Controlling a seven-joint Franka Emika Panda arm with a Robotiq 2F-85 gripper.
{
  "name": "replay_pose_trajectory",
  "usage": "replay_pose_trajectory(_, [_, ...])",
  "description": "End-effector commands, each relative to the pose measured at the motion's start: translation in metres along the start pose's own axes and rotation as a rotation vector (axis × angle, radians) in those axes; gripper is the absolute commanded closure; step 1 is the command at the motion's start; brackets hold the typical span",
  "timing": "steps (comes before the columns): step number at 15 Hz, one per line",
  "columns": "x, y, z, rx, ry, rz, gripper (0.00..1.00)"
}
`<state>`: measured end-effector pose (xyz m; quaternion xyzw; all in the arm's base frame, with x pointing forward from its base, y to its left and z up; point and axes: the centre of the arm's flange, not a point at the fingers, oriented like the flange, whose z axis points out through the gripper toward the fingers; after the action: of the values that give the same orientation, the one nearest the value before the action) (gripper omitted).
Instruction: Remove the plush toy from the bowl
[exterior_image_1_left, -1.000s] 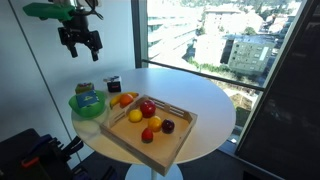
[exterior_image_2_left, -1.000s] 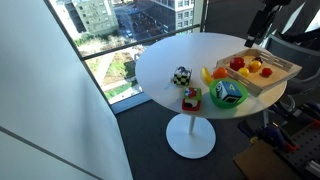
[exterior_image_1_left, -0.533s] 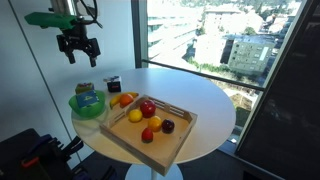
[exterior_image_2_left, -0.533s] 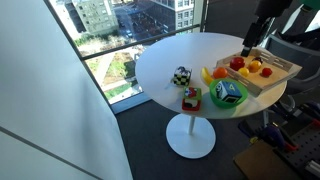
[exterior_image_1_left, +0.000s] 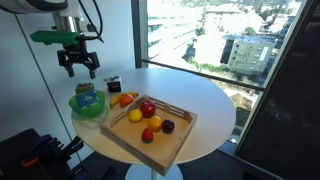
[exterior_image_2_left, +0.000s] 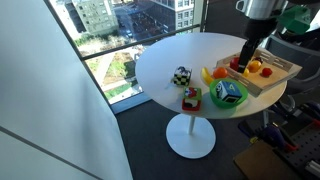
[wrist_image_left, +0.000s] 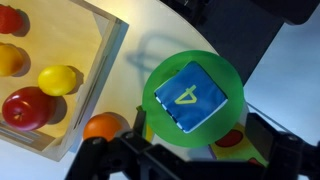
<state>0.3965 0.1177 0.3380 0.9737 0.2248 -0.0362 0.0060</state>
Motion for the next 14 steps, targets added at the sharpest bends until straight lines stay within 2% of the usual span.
replay_pose_trajectory(1, [0.004, -0.003, 0.017, -0.024, -0.021, -0.051, 0.00])
replay_pose_trajectory(5, [0.007, -0.005, 0.034, -0.031, -0.018, -0.119, 0.00])
replay_pose_trajectory(14, [0.020, -0.011, 0.063, -0.014, 0.058, -0.324, 0.00])
